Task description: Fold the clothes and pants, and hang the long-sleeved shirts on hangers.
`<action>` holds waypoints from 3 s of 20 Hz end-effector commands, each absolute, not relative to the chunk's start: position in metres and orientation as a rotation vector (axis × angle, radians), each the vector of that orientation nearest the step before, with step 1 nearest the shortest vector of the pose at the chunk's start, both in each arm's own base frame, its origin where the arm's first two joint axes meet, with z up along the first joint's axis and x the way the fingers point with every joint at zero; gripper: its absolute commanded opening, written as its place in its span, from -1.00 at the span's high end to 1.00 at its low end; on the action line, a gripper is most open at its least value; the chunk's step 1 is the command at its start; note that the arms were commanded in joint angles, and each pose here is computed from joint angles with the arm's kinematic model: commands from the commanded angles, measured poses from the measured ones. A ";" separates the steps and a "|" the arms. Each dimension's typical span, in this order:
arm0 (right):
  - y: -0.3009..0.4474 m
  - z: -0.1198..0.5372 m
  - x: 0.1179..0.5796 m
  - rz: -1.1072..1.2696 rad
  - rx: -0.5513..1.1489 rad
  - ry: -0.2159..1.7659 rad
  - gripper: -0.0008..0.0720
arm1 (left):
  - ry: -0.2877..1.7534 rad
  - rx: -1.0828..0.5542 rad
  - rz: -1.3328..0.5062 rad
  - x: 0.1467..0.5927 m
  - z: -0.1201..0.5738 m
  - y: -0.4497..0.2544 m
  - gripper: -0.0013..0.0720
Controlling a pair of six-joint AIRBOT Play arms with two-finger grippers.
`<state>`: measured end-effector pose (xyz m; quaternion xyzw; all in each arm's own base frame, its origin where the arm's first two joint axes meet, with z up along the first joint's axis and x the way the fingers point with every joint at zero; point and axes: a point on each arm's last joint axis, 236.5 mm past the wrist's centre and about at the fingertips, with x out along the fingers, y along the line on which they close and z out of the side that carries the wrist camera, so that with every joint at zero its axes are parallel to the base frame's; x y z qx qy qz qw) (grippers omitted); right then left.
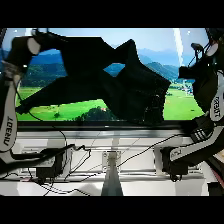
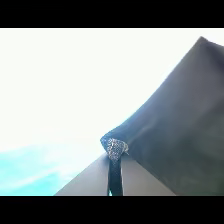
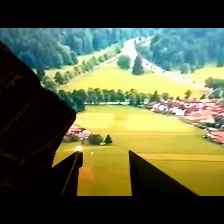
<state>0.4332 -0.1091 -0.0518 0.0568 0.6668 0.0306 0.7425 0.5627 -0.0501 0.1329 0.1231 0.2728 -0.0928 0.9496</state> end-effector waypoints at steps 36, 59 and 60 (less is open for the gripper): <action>-0.036 -0.075 0.495 0.192 0.454 1.171 0.89 | 0.417 0.117 0.197 0.587 0.131 0.159 0.88; -0.105 -0.019 0.586 -0.050 0.292 0.761 0.88 | 0.422 0.031 0.295 0.603 0.053 0.220 0.88; -0.104 -0.015 0.596 -0.064 0.276 0.713 0.88 | 0.387 0.045 0.293 0.613 0.049 0.212 0.88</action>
